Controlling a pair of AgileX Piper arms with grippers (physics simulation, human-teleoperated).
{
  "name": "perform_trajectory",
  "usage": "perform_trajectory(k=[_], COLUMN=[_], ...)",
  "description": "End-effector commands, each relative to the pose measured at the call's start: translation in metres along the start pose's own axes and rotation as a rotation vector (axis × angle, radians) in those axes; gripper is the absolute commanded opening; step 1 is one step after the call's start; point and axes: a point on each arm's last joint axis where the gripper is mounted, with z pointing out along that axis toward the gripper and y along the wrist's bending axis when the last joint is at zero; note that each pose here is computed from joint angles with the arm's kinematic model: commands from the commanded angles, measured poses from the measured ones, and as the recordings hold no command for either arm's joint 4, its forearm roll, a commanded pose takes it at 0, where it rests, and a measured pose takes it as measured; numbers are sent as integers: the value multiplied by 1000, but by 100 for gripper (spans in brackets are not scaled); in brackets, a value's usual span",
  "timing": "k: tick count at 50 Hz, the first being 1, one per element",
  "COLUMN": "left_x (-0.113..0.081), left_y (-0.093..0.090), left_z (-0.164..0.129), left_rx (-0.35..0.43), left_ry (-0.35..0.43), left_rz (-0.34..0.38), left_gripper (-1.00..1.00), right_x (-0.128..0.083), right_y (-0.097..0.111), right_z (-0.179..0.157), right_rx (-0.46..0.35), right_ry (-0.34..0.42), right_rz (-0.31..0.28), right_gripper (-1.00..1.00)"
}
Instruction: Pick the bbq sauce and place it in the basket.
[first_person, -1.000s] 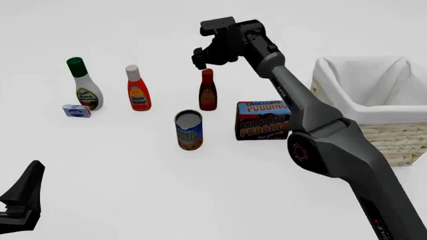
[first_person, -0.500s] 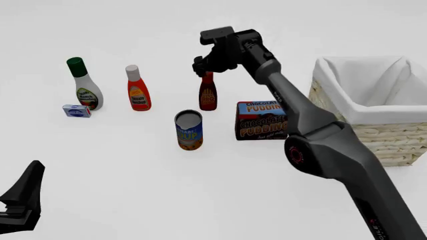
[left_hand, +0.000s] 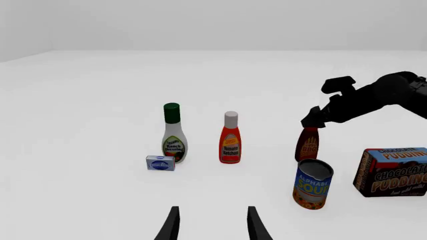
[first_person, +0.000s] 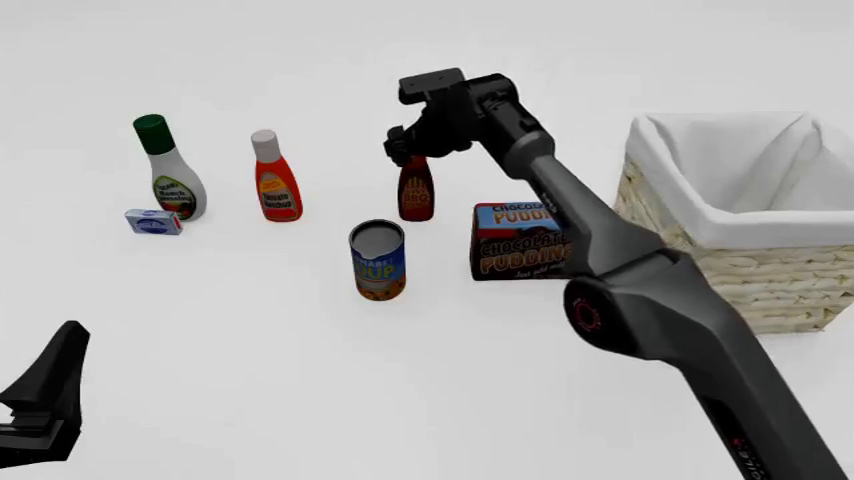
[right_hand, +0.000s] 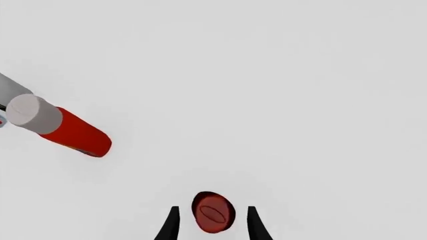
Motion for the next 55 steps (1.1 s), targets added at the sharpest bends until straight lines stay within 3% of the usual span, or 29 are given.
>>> perform_trajectory(k=[1, 19, 20, 39, 55], left_x=[0, 0, 0, 0, 0], left_y=[0, 0, 0, 0, 0], left_z=[0, 0, 0, 0, 0], left_rx=[0, 0, 0, 0, 0], left_ry=[0, 0, 0, 0, 0], left_rz=[0, 0, 0, 0, 0], left_gripper=[100, 100, 100, 100, 100], right_x=[5, 12, 11, 6, -23], right_y=[1, -1, -2, 1, -4], right_z=[7, 15, 14, 8, -31], right_rx=[-1, 2, 3, -1, 7], right_ry=[10, 21, 17, 3, -52], right_rz=[0, -1, -4, -7, -34], right_gripper=[100, 100, -100, -100, -100])
